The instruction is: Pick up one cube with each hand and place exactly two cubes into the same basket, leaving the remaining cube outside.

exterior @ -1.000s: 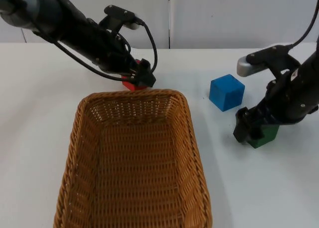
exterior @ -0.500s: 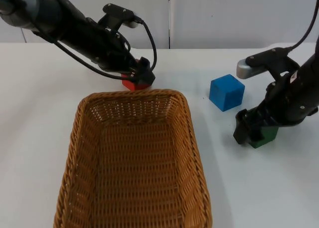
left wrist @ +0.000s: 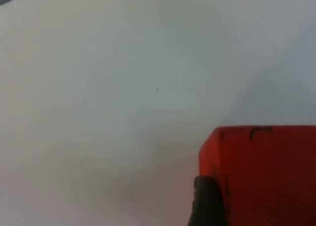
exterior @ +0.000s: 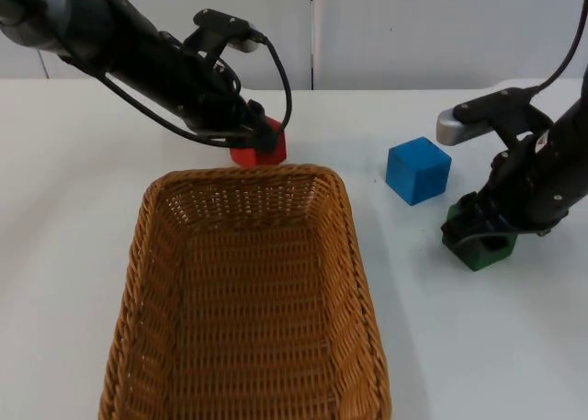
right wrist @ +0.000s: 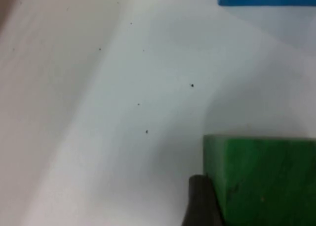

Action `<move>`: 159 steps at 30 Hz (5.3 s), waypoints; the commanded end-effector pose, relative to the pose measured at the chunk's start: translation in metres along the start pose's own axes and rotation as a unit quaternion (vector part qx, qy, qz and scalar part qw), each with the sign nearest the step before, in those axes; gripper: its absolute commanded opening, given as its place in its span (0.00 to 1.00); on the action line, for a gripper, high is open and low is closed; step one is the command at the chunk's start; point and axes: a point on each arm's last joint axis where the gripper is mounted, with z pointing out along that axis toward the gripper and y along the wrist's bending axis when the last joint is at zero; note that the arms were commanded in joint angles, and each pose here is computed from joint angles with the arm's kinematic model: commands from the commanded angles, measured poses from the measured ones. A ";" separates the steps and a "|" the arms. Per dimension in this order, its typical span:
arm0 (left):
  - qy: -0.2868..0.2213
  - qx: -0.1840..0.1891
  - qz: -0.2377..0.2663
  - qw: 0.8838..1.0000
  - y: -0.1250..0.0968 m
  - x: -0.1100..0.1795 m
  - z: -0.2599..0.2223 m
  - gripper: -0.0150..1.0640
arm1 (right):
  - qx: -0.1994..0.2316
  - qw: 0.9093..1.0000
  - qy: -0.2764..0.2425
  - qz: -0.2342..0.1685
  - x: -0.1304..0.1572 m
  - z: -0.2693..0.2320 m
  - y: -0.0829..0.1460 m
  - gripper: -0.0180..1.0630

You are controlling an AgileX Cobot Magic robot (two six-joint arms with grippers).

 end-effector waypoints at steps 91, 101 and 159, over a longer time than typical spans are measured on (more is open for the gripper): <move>-0.007 -0.058 -0.087 0.994 -0.156 0.069 -0.226 0.01 | -0.054 0.987 -0.125 -0.080 -0.070 -0.157 0.070 0.02; 0.007 -0.020 -0.047 0.999 -0.188 0.070 -0.216 0.01 | -0.083 0.986 -0.094 -0.111 -0.102 -0.151 0.098 0.02; 0.063 -0.040 -0.004 0.997 -0.230 0.134 -0.173 0.01 | -0.148 0.978 -0.029 -0.142 -0.120 -0.039 0.168 0.02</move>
